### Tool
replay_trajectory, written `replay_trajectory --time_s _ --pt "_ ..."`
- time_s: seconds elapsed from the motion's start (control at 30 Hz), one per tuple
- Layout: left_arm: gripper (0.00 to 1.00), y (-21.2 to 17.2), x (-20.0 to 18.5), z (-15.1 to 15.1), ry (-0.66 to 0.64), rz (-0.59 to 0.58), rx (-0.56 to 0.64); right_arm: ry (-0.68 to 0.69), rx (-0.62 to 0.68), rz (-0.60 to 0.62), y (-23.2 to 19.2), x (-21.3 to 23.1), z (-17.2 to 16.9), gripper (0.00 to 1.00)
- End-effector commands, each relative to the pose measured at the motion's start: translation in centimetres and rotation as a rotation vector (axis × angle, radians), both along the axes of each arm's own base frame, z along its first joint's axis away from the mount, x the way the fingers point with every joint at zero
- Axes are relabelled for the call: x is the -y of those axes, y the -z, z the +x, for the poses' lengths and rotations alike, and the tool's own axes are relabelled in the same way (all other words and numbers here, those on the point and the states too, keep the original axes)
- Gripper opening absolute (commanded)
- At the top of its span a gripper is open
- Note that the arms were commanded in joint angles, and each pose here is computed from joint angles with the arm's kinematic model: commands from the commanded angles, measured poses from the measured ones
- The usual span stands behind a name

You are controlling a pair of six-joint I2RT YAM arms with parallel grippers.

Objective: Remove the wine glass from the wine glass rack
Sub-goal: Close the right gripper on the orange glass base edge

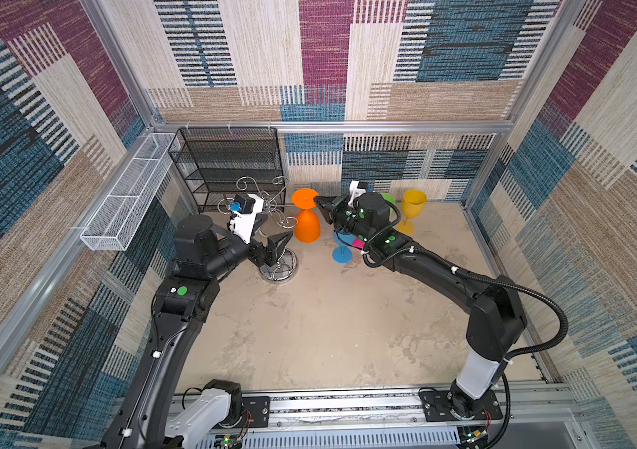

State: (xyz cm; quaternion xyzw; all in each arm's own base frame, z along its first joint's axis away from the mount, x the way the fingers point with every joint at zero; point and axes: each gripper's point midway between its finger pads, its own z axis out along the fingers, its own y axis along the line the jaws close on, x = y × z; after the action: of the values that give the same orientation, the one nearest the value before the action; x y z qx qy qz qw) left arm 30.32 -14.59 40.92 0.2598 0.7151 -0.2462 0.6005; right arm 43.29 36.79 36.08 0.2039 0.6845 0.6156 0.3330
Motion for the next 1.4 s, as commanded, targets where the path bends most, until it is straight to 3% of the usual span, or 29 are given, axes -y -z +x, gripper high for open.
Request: replay_trajectory --time_s 0.0,0.47,1.37 --pt "0.88 -1.1 0.1 0.1 0.004 -0.022 0.040 0.020 0.045 0.008 -1.3 0.3 -0.7 0.00" --pt "0.88 -1.4 -0.2 -0.1 -0.007 -0.028 0.053 -0.025 0.058 -0.011 -1.4 -2.1 -3.3 0.00" --pt "0.88 -1.4 -0.6 0.0 -0.022 -0.027 0.062 0.031 0.124 -0.035 -3.0 -2.9 1.7 0.00"
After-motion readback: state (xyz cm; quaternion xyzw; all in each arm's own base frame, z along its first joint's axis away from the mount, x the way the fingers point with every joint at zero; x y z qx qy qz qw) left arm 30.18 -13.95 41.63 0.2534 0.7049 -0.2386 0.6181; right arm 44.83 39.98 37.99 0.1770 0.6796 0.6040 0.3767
